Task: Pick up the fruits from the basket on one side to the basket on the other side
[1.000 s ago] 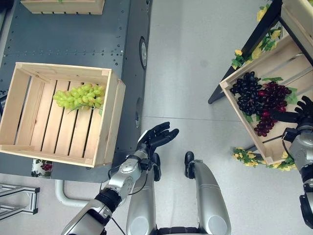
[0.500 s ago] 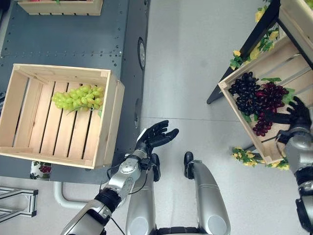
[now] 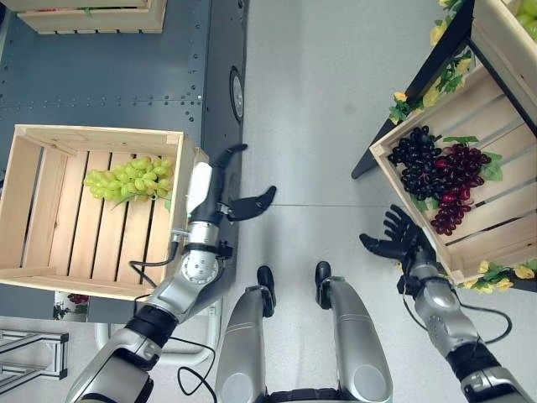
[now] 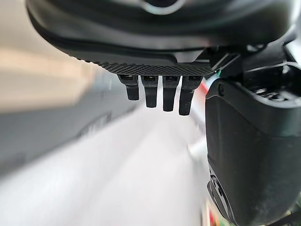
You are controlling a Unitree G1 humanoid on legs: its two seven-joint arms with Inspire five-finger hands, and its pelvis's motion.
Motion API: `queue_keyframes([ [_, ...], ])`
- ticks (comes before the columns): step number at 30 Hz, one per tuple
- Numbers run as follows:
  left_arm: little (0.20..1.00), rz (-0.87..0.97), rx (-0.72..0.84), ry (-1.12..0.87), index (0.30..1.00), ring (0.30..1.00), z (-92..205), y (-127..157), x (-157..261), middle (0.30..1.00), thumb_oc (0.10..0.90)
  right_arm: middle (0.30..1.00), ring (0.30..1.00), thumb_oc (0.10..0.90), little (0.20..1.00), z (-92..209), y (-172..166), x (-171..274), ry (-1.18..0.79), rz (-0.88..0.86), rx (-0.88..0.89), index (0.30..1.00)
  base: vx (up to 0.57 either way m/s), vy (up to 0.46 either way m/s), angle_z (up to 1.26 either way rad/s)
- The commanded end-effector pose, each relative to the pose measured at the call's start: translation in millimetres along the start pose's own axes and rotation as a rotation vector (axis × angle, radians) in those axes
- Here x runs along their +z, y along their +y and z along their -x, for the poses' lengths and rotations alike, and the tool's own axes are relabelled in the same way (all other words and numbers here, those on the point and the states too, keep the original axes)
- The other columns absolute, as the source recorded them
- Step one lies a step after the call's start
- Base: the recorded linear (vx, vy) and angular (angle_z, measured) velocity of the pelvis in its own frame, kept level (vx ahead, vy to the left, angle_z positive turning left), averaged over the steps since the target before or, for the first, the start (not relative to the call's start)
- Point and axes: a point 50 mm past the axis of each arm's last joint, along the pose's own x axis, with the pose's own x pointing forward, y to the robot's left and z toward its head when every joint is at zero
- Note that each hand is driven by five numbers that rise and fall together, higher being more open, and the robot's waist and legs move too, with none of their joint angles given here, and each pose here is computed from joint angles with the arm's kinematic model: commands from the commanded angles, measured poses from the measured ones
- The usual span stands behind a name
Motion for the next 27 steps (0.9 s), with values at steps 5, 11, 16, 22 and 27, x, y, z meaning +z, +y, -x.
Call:
queue_keyframes([
  [5, 0.900, -0.155, 0.507, -0.254, 0.900, 0.900, -12.9, 75.8, 18.5, 0.900, 0.800, 0.900, 0.900, 0.800, 0.900, 8.9, 24.3, 41.0, -0.287, -0.006, 0.132, 0.900, 0.02, 0.040, 0.07],
  [11, 0.900, -0.211, 0.566, -0.168, 0.900, 0.900, -18.0, 97.2, 3.6, 0.900, 0.800, 0.900, 0.900, 0.800, 0.900, 13.7, 33.3, 22.8, -0.210, -0.032, 0.144, 0.900, 0.04, 0.028, 0.21],
  [16, 0.900, -0.314, 0.521, 0.014, 0.900, 0.900, -18.9, 118.4, -21.7, 0.900, 0.800, 0.900, 0.900, 0.800, 0.900, 15.2, 38.3, 17.1, -0.180, -0.017, 0.172, 0.900, 0.03, 0.055, 0.16],
  [22, 0.900, -0.504, 0.362, 0.256, 0.900, 0.900, -20.5, 133.8, -52.1, 0.900, 0.800, 0.900, 0.900, 0.800, 0.900, 12.9, 35.4, 24.4, -0.173, 0.021, 0.176, 0.900, 0.00, 0.069, 0.10],
  [27, 0.900, -0.683, 0.383, 0.322, 0.900, 0.900, -38.3, 159.4, -51.7, 0.900, 0.800, 0.900, 0.900, 0.800, 0.900, 12.0, 30.7, 28.3, -0.187, 0.061, 0.195, 0.900, -0.01, 0.085, 0.19],
])
